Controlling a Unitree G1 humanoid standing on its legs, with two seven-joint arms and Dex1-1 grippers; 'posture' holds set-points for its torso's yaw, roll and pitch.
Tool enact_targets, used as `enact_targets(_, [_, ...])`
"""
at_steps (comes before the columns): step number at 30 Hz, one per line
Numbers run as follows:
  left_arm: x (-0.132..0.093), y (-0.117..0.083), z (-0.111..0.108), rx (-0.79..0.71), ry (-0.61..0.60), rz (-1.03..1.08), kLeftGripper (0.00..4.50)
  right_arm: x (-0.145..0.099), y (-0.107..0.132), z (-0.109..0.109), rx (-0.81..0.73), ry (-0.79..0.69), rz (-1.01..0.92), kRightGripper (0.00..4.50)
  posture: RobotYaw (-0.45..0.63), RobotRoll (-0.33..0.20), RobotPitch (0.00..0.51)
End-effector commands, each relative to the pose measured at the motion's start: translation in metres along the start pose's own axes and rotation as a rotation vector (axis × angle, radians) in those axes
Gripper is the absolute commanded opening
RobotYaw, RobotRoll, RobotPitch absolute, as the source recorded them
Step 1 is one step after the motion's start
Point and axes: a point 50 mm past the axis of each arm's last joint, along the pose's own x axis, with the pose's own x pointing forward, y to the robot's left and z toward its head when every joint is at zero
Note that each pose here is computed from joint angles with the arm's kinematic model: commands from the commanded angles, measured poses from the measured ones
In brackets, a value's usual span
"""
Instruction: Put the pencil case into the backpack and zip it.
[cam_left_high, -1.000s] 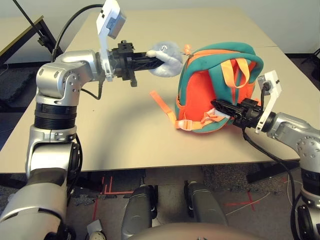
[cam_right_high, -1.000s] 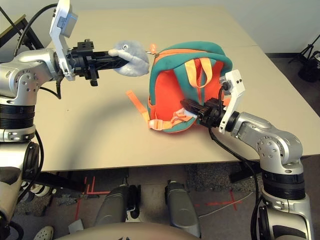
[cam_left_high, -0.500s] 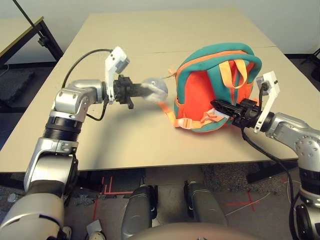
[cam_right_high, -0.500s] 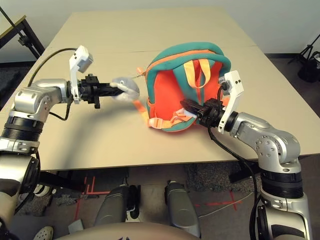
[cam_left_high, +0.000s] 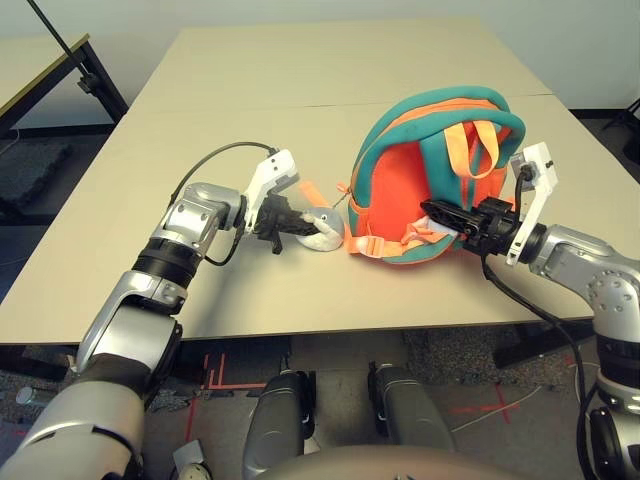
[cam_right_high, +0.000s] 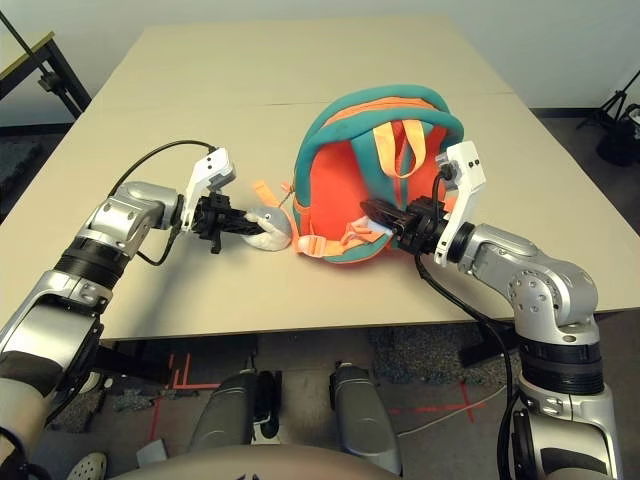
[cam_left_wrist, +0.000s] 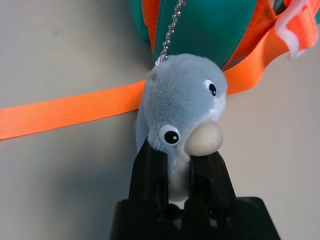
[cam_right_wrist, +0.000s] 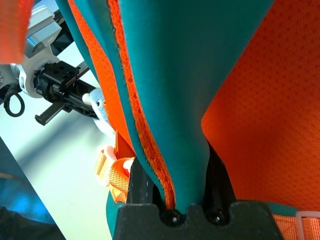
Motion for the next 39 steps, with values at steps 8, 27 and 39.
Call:
enact_targets(8, [0.003, 0.006, 0.022, 0.031, -0.178, 0.118, 0.23, 0.004, 0.0, -0.007, 0.022, 0.039, 0.002, 0.24, -0.18, 0.0, 0.097])
enact_targets(27, [-0.031, -0.004, 0.073, -0.133, -0.594, 0.147, 4.5, 0.005, -0.005, -0.004, 0.0, 0.035, -0.035, 0.59, -0.18, 0.0, 0.103])
enact_targets(39, [-0.017, -0.019, 0.059, -0.16, -0.549, 0.126, 4.5, -0.028, 0.0, 0.015, 0.008, 0.088, 0.008, 4.47, -0.19, 0.0, 0.128])
